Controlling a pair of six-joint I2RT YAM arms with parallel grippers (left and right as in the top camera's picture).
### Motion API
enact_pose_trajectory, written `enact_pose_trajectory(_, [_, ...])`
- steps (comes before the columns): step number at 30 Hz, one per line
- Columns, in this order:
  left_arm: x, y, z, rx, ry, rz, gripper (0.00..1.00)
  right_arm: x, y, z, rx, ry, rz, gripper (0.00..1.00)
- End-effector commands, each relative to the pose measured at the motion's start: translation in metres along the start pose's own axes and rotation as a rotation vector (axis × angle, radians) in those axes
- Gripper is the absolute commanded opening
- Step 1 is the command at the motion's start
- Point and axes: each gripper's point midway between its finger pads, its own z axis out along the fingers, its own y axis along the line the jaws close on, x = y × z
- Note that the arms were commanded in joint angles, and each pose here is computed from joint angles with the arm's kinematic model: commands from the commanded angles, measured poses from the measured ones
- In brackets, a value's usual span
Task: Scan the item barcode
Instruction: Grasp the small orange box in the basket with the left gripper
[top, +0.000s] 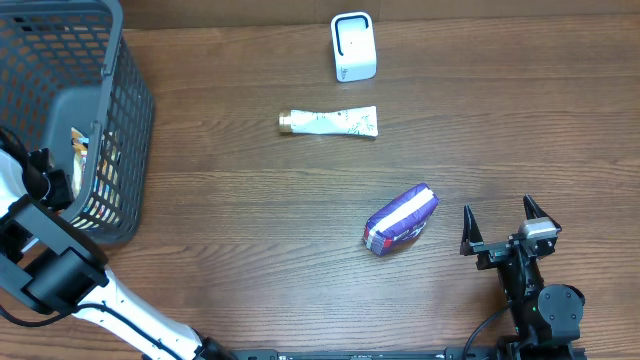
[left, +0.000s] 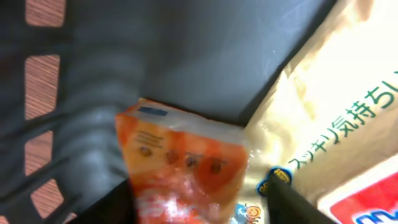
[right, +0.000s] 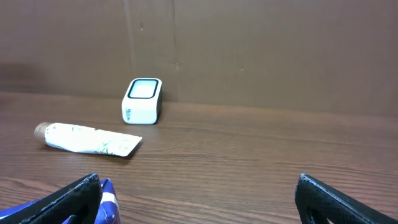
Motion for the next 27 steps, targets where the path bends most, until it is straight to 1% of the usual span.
enact_pose_trajectory(1, [0.009, -0.003, 0.018, 0.011, 0.044, 0.003, 0.18, 0.001, 0.002, 0.000, -0.010, -0.005, -0.005, 1.00])
enact_pose_trajectory(2, [0.007, -0.002, 0.016, 0.008, 0.037, -0.004, 0.07, 0.001, 0.002, 0.000, -0.010, -0.005, -0.005, 1.00])
enact_pose_trajectory(3, [0.004, -0.001, 0.013, 0.004, 0.027, -0.021, 0.04, 0.001, 0.002, 0.000, -0.010, -0.005, -0.005, 1.00])
enact_pose_trajectory(7, [-0.008, 0.003, -0.008, 0.014, -0.014, -0.049, 0.04, 0.001, 0.002, 0.000, -0.010, -0.005, -0.005, 1.00])
enact_pose_trajectory(12, [-0.036, -0.002, -0.064, 0.100, -0.139, -0.092, 0.04, 0.001, 0.002, 0.000, -0.010, -0.005, -0.005, 1.00])
enact_pose_trajectory(15, [-0.054, -0.003, -0.115, 0.158, -0.254, -0.126, 0.04, 0.001, 0.002, 0.000, -0.010, -0.005, -0.005, 1.00])
enact_pose_trajectory(16, [-0.062, -0.003, -0.147, 0.187, -0.323, -0.145, 0.04, 0.001, 0.002, 0.000, -0.010, -0.005, -0.005, 1.00])
enact_pose_trajectory(17, [-0.065, -0.004, -0.161, 0.202, -0.354, -0.149, 0.04, 0.001, 0.002, 0.000, -0.010, -0.005, -0.005, 1.00])
enact_pose_trajectory(18, [-0.071, -0.010, -0.199, 0.257, -0.448, -0.136, 0.04, 0.001, 0.002, 0.000, -0.010, -0.005, -0.005, 1.00])
enact_pose_trajectory(21, [-0.075, -0.032, -0.268, 0.390, -0.620, -0.077, 0.04, 0.001, 0.002, 0.000, -0.010, -0.005, -0.005, 1.00])
enact_pose_trajectory(22, [-0.074, -0.043, -0.301, 0.445, -0.701, -0.040, 0.04, 0.001, 0.002, 0.000, -0.010, -0.005, -0.005, 1.00])
enact_pose_trajectory(23, [-0.070, -0.056, -0.332, 0.501, -0.778, 0.003, 0.04, 0.001, 0.002, 0.000, -0.010, -0.005, -0.005, 1.00])
enact_pose_trajectory(24, [-0.066, -0.065, -0.352, 0.538, -0.824, 0.035, 0.04, 0.001, 0.002, 0.000, -0.010, -0.005, -0.005, 1.00])
enact_pose_trajectory(25, [-0.054, -0.085, -0.389, 0.622, -0.904, 0.103, 0.04, 0.001, 0.002, 0.000, -0.010, -0.005, -0.005, 1.00])
enact_pose_trajectory(26, [-0.045, -0.100, -0.412, 0.685, -0.950, 0.153, 0.04, 0.001, 0.002, 0.000, -0.010, -0.005, -0.005, 1.00])
enact_pose_trajectory(27, [-0.019, -0.134, -0.455, 0.836, -1.019, 0.271, 0.04, 0.001, 0.002, 0.000, -0.010, -0.005, -0.005, 1.00])
